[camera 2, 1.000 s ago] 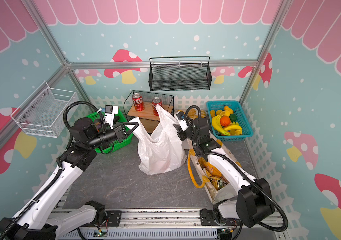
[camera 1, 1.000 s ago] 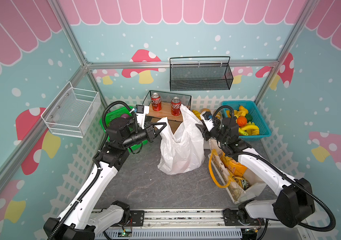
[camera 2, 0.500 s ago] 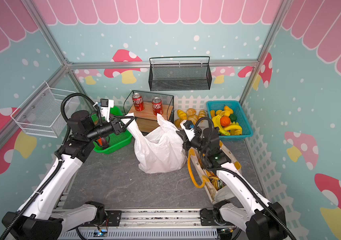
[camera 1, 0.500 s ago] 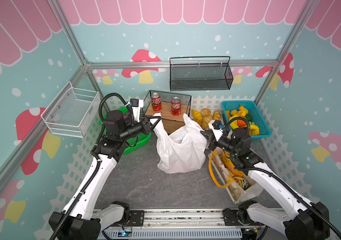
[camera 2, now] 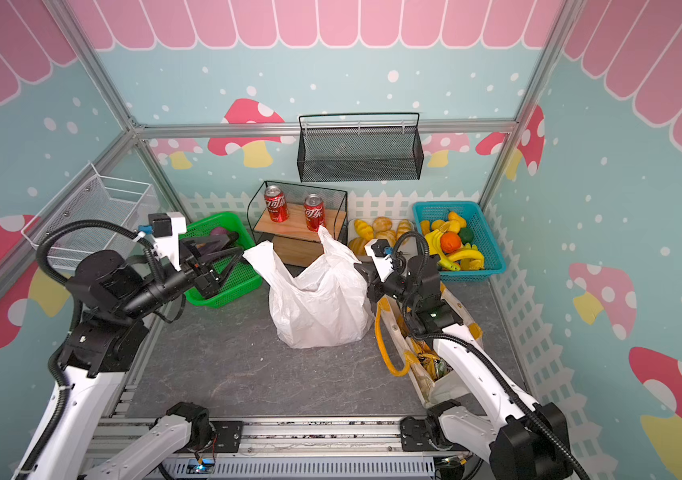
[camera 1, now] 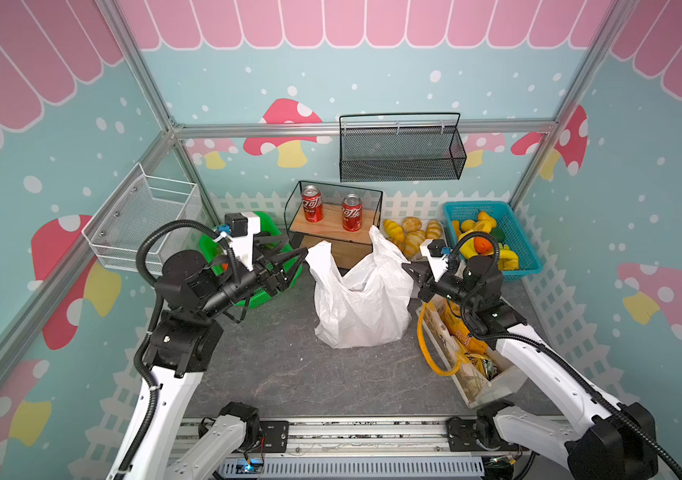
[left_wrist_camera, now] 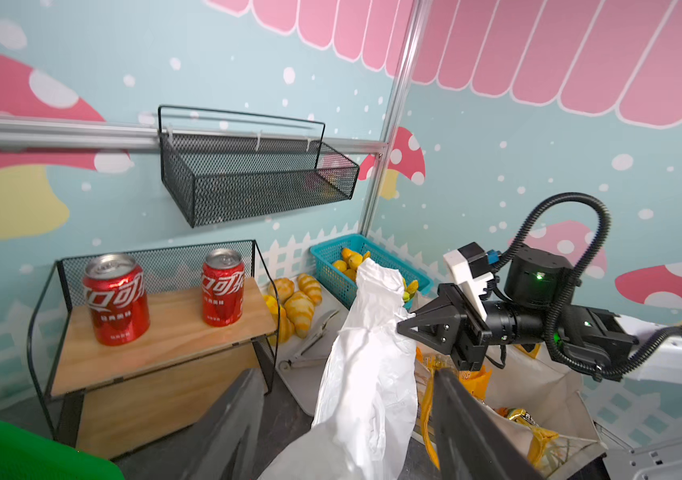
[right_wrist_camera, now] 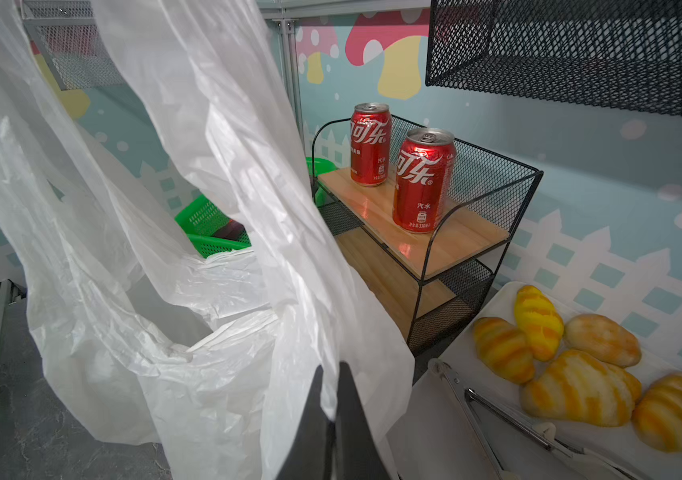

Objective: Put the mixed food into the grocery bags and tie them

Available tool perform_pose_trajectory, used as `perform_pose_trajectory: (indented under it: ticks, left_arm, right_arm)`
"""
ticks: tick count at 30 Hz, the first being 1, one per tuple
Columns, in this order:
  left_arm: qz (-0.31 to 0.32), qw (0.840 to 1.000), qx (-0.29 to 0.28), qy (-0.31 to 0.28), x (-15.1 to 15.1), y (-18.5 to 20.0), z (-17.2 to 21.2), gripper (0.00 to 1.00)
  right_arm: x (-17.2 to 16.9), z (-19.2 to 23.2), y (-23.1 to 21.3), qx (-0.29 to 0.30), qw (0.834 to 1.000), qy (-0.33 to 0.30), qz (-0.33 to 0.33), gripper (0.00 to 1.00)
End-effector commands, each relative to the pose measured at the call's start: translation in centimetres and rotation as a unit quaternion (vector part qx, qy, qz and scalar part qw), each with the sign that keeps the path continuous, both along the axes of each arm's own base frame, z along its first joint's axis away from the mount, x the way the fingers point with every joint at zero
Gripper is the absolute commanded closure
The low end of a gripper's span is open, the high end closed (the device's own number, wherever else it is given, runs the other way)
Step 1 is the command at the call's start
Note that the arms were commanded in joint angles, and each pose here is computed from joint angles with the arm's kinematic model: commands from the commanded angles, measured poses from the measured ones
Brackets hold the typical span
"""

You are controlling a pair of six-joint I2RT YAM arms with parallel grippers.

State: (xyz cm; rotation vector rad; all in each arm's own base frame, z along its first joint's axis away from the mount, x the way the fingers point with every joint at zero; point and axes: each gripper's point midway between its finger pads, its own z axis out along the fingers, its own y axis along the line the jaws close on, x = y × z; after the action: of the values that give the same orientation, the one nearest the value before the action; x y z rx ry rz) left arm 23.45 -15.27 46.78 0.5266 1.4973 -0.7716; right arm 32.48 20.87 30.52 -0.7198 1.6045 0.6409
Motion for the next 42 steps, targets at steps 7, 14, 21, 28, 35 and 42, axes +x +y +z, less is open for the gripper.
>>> perform_pose_trajectory:
  ticks: [7,14,21,28,35,42]
  left_arm:
    - [-0.207,0.974,0.088,-0.018,-6.8,-8.0,-3.1,0.44]
    - [-0.213,0.963,0.165,0.014,-1.7,-13.6,-6.7,0.44]
    - [-0.169,0.959,0.228,-0.005,3.5,-14.7,-7.8,0.43]
    - [-0.184,0.959,0.217,-0.006,6.5,-14.5,-7.2,0.36]
    - [-0.225,0.949,0.219,-0.021,7.4,-15.7,-6.7,0.31]
    - [-0.253,0.946,0.203,-0.025,7.1,-16.8,-6.0,0.40]
  right_arm:
    - [0.2,0.9,0.2,0.011,1.000,0.005,0.013,1.00]
    - [-0.1,0.9,-0.1,0.007,1.000,-0.002,0.015,1.00]
    - [-0.7,1.3,-0.1,0.011,0.999,-0.006,0.029,1.00]
    - [-1.8,1.4,0.1,0.000,0.998,-0.028,0.053,1.00]
    - [-2.0,1.5,0.2,-0.002,0.998,-0.033,0.061,1.00]
    - [-1.8,1.4,0.1,-0.003,0.998,-0.031,0.055,1.00]
